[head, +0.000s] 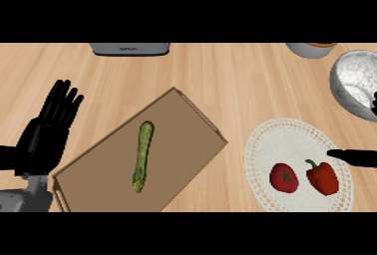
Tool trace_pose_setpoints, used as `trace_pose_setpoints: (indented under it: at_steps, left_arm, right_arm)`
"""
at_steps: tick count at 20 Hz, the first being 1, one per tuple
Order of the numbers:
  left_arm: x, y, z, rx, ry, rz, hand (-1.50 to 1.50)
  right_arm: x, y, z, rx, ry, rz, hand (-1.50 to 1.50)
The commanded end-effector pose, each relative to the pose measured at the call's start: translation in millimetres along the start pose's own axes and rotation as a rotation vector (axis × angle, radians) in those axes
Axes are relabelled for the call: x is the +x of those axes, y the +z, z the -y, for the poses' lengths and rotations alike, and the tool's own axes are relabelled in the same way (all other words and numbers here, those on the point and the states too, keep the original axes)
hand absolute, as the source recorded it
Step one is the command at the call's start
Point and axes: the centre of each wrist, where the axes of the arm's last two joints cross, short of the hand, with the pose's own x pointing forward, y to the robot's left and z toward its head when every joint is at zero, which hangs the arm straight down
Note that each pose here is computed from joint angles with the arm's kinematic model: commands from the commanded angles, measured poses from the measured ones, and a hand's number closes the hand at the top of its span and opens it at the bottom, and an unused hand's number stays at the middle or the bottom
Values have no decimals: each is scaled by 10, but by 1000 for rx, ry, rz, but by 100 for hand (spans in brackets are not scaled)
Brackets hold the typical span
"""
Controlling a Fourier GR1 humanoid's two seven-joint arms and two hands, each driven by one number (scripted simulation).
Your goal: Pick the bell pepper from the placemat and place it in the bowl
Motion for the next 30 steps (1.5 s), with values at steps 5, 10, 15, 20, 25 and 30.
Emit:
trace_pose_setpoints:
  at_steps: [5,10,15,20,25,30]
  left_arm:
    - [-16,-92,24,-43,20,4,0]
    - [25,-137,3,-59,17,18,0]
    - [-119,-89,115,-77,27,11,0]
    - [17,-138,-119,-34,21,20,0]
    - [-55,-8,-128,-1,20,25,0]
    - [-42,-58,-7,-11,21,8,0]
  right_arm:
    - [396,-359,311,186,396,-113,-150]
    - [461,-289,478,587,680,-353,-150]
    - [976,-478,365,829,789,-435,-150]
    - [1346,-581,58,854,741,-454,-150]
    - [1378,-368,-119,860,706,-462,-150]
    - [1160,-309,-166,869,684,-489,-150]
